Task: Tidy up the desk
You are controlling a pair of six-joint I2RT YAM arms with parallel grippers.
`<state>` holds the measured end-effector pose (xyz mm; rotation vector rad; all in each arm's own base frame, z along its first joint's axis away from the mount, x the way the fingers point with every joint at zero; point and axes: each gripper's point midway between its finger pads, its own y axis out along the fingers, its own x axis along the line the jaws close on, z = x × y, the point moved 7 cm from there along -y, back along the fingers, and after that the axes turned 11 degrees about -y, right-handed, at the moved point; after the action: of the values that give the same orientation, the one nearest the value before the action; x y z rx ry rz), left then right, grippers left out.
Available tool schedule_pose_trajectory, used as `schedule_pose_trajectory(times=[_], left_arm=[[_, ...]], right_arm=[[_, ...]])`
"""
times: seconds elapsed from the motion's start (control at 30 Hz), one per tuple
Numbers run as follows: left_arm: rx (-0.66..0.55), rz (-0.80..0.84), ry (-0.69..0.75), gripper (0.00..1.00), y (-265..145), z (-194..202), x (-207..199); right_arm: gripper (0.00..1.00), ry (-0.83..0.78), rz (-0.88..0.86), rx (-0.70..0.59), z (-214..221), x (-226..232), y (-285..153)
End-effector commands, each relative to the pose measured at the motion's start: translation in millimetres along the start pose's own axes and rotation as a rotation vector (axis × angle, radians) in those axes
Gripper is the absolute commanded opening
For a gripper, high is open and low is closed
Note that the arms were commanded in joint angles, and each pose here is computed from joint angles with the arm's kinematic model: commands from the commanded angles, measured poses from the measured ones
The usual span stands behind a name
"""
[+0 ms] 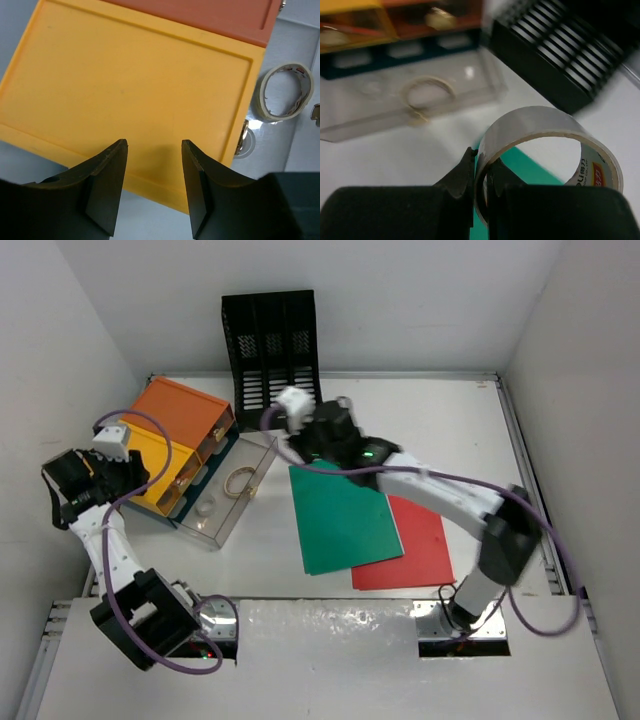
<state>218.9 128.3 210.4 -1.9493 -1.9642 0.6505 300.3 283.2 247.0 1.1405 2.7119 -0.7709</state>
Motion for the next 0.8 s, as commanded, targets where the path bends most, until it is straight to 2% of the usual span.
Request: schedule_pose_trajectory(times=[0.0, 0.03, 0.07, 0.1, 0.13, 0.2, 0.4, 0.63, 0.77], left_arm=[[-0.068, 0.002, -0.029, 0.46, -10.0, -22.1, 11.0], [-0.069, -0.006, -0.035, 0.46, -12.0, -22.7, 15.0], [-0.066, -0.009, -0.043, 0.46, -13.4, -23.4, 17.8], [-0.071, -0.022, -0.054, 0.46, -16.8, -22.8, 23.6], [-0.075, -0.021, -0.060, 0.46, -18.3, -23.6, 27.1], [-0.079, -0.034, -0.074, 0.46, -22.0, -22.9, 33.9], [-0.072, -0.021, -0.098, 0.46, -21.4, -18.4, 42.5], [-0.057, -0.018, -0.089, 0.46, -21.2, -14.0, 44.4], [-0.054, -0.024, -0.080, 0.46, -21.9, -13.5, 45.1]], right_arm=[[0.00, -0.139, -0.240, -0.121, -39.4, 67.5, 67.6], [0.00, -0.143, -0.283, -0.135, -46.4, 80.4, 79.5], [0.00, -0.149, -0.298, -0.202, -75.8, 86.5, 86.8], [0.00, -0.171, -0.361, -0.173, -63.2, 113.1, 109.4], [0.00, -0.188, -0.363, -0.221, -81.8, 117.3, 115.7], [0.00, -0.203, -0.411, -0.215, -72.0, 143.5, 137.9], [0.00, -0.230, -0.499, -0.345, -70.7, 185.0, 162.0], [0.00, -0.190, -0.543, -0.301, -42.3, 207.2, 188.2], [0.00, -0.271, -0.557, -0.201, -16.3, 231.2, 193.5]])
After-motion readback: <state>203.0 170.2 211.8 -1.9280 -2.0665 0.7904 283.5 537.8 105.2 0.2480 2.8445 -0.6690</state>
